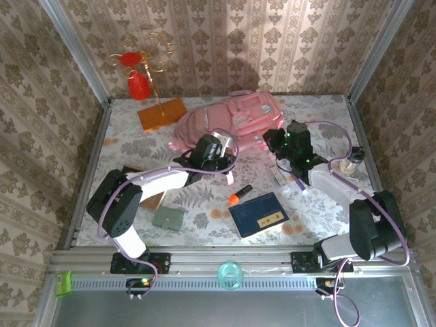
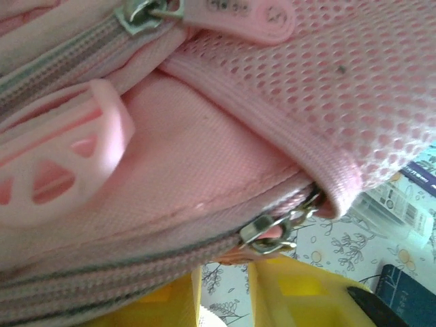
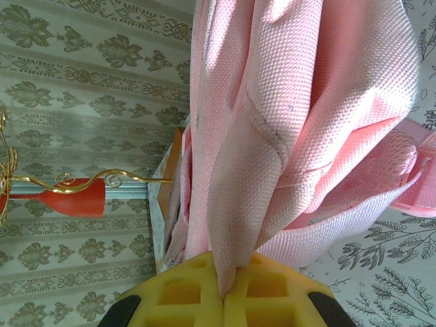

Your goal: Pack books, pencil case, and school supplies into a backpack

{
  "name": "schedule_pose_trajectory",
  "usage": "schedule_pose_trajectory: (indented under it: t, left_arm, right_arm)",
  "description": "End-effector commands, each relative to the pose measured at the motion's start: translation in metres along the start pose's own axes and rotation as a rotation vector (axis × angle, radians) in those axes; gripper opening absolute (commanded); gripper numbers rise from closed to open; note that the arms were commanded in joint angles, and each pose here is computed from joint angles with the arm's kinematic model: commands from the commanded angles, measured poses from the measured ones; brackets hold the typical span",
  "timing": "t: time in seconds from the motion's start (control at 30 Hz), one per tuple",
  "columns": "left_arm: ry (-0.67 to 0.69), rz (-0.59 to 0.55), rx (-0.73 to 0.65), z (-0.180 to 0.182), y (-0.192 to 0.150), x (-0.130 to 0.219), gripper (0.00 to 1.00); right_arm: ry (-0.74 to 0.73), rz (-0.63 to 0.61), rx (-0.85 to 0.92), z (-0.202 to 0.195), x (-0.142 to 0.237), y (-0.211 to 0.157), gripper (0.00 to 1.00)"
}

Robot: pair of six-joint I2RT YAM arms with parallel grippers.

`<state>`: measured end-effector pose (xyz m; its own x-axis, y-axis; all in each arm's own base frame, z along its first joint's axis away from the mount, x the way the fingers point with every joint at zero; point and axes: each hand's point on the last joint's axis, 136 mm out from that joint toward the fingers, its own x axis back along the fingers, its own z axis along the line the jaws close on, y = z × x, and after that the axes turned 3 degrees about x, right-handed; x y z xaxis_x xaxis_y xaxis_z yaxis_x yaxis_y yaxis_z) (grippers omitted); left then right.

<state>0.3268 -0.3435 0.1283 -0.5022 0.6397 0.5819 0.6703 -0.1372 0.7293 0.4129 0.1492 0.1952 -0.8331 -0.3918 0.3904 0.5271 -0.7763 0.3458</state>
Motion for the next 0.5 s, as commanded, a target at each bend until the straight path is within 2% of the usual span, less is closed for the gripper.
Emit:
schedule_pose_trajectory:
  t: [0.0, 0.23, 0.47]
  left_arm:
    - [-0.087, -0.082, 0.007, -0.019, 0.023, 0.002, 0.25]
    - [-0.099, -0.099, 0.027, -0.017, 0.025, 0.008, 0.0]
    - [-0.065, -0.074, 0.044, -0.001, 0.008, 0.024, 0.0]
  right_arm:
    - [0.129, -0.045, 0.035, 0.04, 0.01, 0.009, 0.0]
    - [0.113, -0.045, 0.039, 0.037, 0.008, 0.009, 0.0]
    - [0.063, -0.077, 0.078, 0.028, 0.012, 0.014, 0.0]
